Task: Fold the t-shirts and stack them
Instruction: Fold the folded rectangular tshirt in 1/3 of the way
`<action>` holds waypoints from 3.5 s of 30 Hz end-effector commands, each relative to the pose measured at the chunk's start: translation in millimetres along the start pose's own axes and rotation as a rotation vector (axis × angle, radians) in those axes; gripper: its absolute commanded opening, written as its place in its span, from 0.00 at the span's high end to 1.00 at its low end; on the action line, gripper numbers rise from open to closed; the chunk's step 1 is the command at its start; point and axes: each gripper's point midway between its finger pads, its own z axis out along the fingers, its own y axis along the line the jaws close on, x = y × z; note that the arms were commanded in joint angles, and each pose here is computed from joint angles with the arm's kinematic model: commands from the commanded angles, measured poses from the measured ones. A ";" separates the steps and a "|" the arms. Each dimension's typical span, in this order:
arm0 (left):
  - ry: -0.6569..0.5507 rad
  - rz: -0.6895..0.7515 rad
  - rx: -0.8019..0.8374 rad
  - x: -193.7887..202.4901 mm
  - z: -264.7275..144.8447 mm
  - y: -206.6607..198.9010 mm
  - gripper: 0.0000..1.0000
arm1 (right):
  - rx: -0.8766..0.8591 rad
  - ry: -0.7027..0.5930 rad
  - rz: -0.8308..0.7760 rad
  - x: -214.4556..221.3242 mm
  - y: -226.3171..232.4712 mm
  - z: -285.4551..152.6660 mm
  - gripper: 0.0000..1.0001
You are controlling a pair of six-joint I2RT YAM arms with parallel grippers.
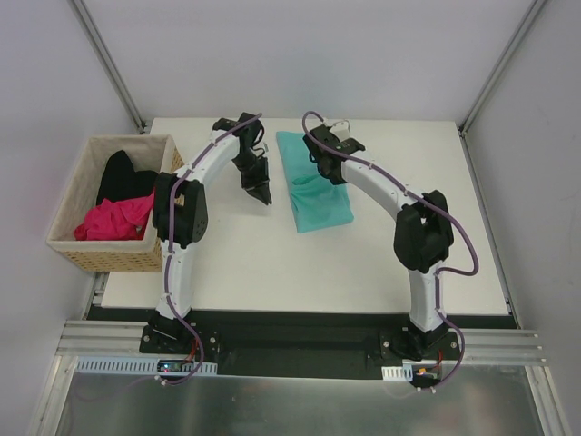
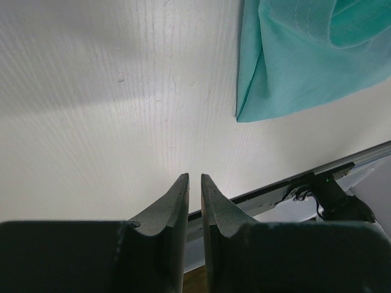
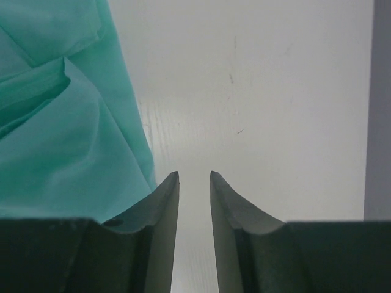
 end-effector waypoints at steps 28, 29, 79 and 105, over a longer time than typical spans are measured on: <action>-0.298 0.082 0.017 -21.4 -94.1 -34.1 0.79 | -0.343 0.385 0.290 91.7 78.6 24.4 1.00; -0.314 0.091 0.017 -22.0 -99.1 -35.5 0.75 | -0.347 0.398 0.295 93.7 79.4 26.3 1.00; -0.343 0.135 -0.046 12.1 -121.0 -12.1 0.71 | -0.264 0.434 0.197 190.5 94.4 -87.1 0.99; -0.359 0.163 -0.038 -5.1 -126.3 -6.3 0.70 | -0.272 0.190 0.083 98.6 102.2 -98.2 1.00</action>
